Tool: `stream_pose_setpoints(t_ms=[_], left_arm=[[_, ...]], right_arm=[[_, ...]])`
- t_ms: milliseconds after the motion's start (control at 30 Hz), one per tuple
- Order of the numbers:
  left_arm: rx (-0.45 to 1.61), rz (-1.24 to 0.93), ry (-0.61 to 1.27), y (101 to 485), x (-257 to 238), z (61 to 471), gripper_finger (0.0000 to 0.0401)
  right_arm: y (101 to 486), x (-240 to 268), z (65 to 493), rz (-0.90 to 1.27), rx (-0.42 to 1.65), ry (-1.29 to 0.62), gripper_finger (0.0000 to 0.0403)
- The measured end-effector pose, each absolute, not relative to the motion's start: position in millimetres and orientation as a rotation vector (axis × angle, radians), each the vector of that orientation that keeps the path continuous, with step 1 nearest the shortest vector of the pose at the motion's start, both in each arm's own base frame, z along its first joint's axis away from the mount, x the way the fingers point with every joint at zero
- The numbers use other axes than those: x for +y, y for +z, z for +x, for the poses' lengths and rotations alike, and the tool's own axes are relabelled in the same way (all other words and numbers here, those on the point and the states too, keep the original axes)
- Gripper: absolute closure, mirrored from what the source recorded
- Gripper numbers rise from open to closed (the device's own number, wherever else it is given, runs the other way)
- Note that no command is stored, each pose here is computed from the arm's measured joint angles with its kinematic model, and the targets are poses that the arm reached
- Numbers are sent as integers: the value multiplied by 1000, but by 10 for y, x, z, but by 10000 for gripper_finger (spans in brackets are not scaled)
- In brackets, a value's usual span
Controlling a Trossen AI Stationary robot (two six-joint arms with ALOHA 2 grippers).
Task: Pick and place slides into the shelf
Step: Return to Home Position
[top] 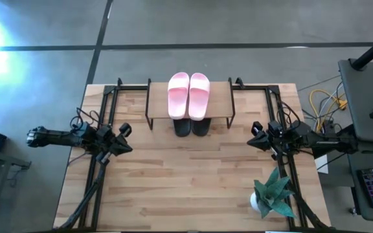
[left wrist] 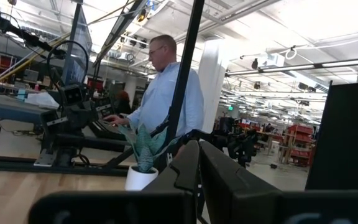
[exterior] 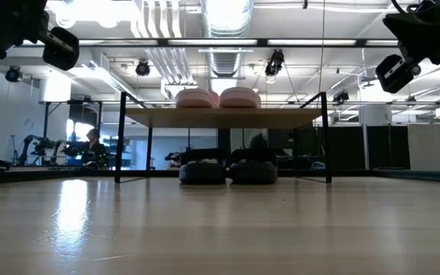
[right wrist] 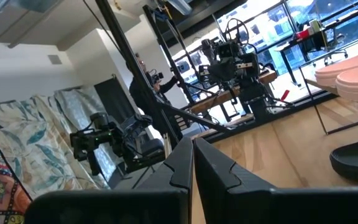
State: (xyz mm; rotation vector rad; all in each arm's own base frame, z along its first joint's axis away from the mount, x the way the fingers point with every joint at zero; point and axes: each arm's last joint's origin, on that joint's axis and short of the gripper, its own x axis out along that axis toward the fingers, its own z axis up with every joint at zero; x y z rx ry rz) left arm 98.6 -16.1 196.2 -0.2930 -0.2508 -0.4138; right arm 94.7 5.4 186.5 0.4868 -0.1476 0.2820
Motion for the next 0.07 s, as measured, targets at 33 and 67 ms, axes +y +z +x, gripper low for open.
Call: stream_pose_setpoints(t_ms=[33, 67], left_arm=[[-251, -293, -414, 1962, -161, 987, 401], [-250, -293, -414, 1961, -161, 987, 401]], right_arm=[[1865, 53, 947, 487, -148, 282, 394], [1865, 54, 947, 487, -148, 282, 394]])
